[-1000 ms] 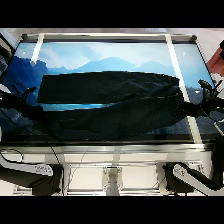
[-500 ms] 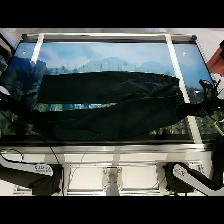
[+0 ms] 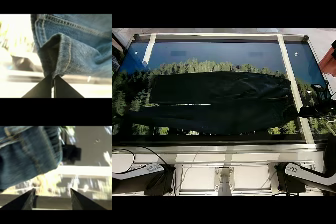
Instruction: Fold the clothes and pants, and hang the long-sleeved shirts on hangers.
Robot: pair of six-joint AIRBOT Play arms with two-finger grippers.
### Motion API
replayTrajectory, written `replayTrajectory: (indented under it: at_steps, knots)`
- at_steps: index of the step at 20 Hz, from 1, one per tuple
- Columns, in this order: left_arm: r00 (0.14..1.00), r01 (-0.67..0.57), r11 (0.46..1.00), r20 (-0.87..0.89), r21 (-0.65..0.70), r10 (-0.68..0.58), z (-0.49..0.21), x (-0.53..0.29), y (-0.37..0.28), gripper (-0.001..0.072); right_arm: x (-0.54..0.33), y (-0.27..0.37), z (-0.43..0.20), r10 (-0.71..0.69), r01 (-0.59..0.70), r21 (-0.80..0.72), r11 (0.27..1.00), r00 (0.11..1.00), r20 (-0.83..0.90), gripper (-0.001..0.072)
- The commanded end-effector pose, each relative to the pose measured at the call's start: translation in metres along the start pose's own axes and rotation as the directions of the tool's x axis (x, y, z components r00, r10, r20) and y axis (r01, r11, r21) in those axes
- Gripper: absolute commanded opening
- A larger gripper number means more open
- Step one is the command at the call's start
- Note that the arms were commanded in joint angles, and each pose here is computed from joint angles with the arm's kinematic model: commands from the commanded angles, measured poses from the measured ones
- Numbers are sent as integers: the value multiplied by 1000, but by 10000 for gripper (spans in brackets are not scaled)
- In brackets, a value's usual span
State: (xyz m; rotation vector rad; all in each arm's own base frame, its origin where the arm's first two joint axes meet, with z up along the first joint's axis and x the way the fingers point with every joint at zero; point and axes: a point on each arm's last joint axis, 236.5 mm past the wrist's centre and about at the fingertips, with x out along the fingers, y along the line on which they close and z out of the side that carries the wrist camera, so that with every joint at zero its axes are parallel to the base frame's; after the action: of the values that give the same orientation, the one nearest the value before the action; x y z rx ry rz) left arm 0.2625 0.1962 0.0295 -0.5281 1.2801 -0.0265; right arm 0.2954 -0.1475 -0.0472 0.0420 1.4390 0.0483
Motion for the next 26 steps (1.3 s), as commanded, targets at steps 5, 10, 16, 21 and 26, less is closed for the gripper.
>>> replayTrajectory:
  at_steps: [5, 10, 16, 21, 26]
  knots:
    - [991, 34, 999, 131, -16, -31, 11, -28, -13, 34, 13, 50, 16, 293, -280, -216, 935, 956, 31, 502]
    - [991, 38, 998, 131, -46, -31, 11, -28, -13, 34, 33, 46, 9, 303, -301, -203, 932, 953, -20, 486]
    - [992, 49, 994, 125, -98, -36, 10, -27, -14, 34, 14, 19, 46, 204, -177, -252, 952, 975, 87, 473]
    - [993, 63, 992, 105, -111, -51, 5, -27, -18, 34, 28, 28, 32, 273, -265, -247, 932, 962, -2, 468]
    - [993, 62, 992, 105, -110, -50, 5, -27, -17, 34, 42, 40, 13, 338, -349, -195, 917, 937, -86, 401]
